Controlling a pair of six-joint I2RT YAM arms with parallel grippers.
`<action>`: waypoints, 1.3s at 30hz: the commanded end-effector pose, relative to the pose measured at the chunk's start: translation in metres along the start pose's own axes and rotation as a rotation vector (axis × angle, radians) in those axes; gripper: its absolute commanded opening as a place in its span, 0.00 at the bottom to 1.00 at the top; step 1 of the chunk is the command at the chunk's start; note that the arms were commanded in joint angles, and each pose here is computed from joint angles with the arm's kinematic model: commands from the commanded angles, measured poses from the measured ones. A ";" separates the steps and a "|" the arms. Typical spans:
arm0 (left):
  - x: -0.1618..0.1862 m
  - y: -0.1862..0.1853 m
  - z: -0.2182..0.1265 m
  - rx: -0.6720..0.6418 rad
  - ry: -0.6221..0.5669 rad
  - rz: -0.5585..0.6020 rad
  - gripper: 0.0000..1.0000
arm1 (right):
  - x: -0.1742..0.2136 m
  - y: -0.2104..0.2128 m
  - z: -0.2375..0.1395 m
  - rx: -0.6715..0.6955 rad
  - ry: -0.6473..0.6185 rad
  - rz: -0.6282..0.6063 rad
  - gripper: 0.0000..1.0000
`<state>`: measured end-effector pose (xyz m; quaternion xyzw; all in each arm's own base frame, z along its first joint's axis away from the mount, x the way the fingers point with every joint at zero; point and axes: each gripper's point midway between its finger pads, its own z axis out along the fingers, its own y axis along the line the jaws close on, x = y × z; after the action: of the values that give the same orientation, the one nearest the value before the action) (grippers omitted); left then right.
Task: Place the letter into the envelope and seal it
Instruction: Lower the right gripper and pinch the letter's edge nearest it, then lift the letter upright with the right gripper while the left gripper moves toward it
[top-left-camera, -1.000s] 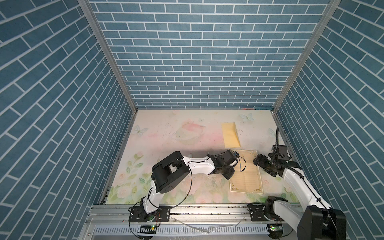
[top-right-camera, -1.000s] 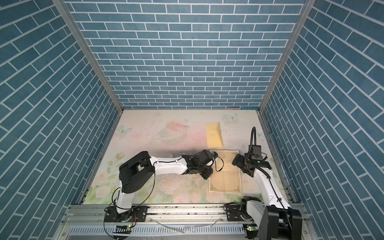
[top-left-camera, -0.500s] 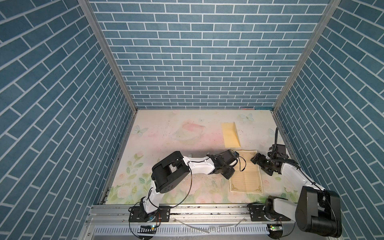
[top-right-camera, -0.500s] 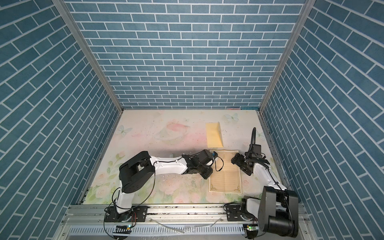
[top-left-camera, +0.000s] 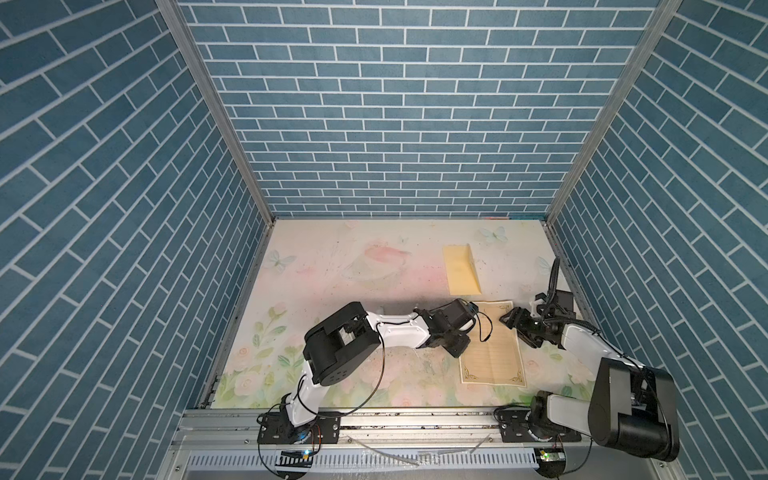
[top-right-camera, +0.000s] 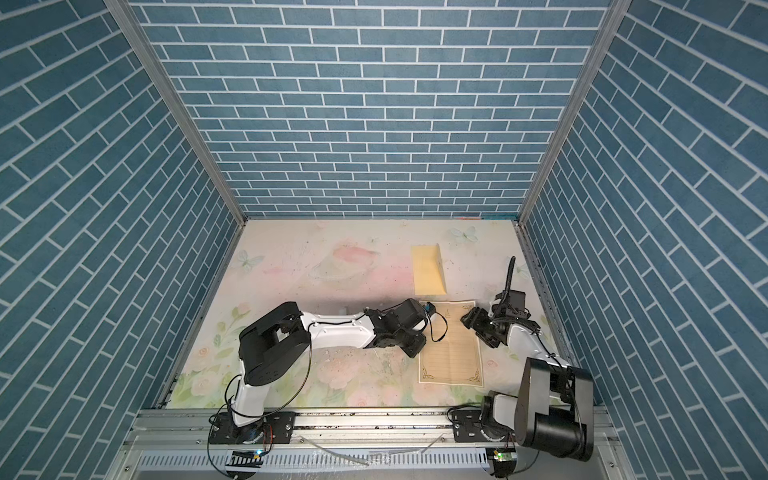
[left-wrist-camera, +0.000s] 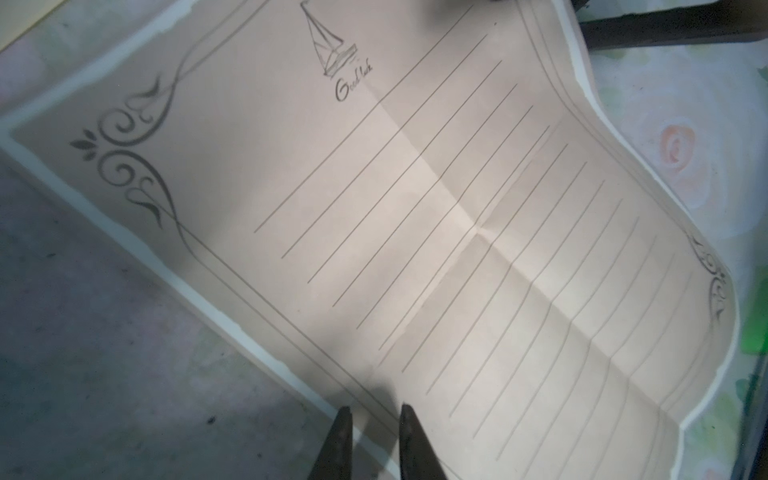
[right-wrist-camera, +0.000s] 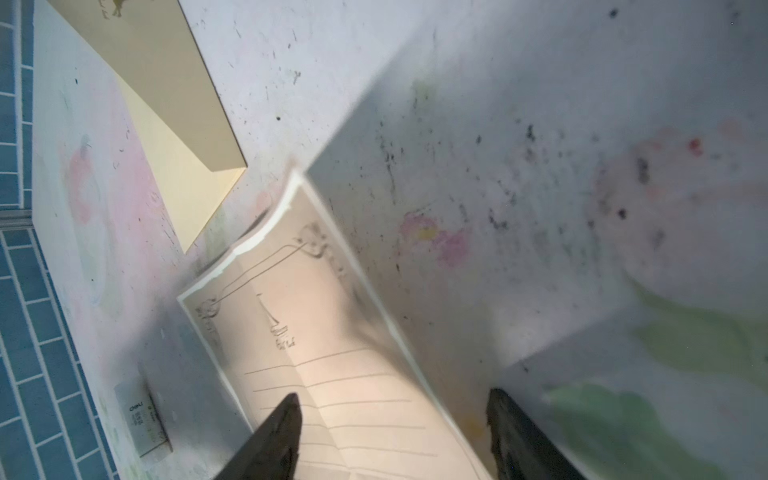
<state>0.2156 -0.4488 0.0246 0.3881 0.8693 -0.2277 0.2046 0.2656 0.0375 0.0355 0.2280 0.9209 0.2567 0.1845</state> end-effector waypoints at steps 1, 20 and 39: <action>0.020 0.014 0.011 -0.041 0.059 -0.014 0.23 | 0.012 0.000 0.003 -0.034 0.030 0.004 0.62; 0.008 0.023 -0.007 -0.069 0.032 -0.020 0.23 | 0.014 0.009 -0.004 -0.070 0.022 -0.018 0.02; -0.047 0.055 -0.125 -0.183 -0.231 0.014 0.51 | -0.007 0.083 -0.064 -0.354 -0.190 -0.218 0.00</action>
<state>0.2584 -0.3920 0.1372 0.3466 0.8535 -0.2116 0.3266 0.2705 0.0631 0.1132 0.1475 0.8767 0.3453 0.3007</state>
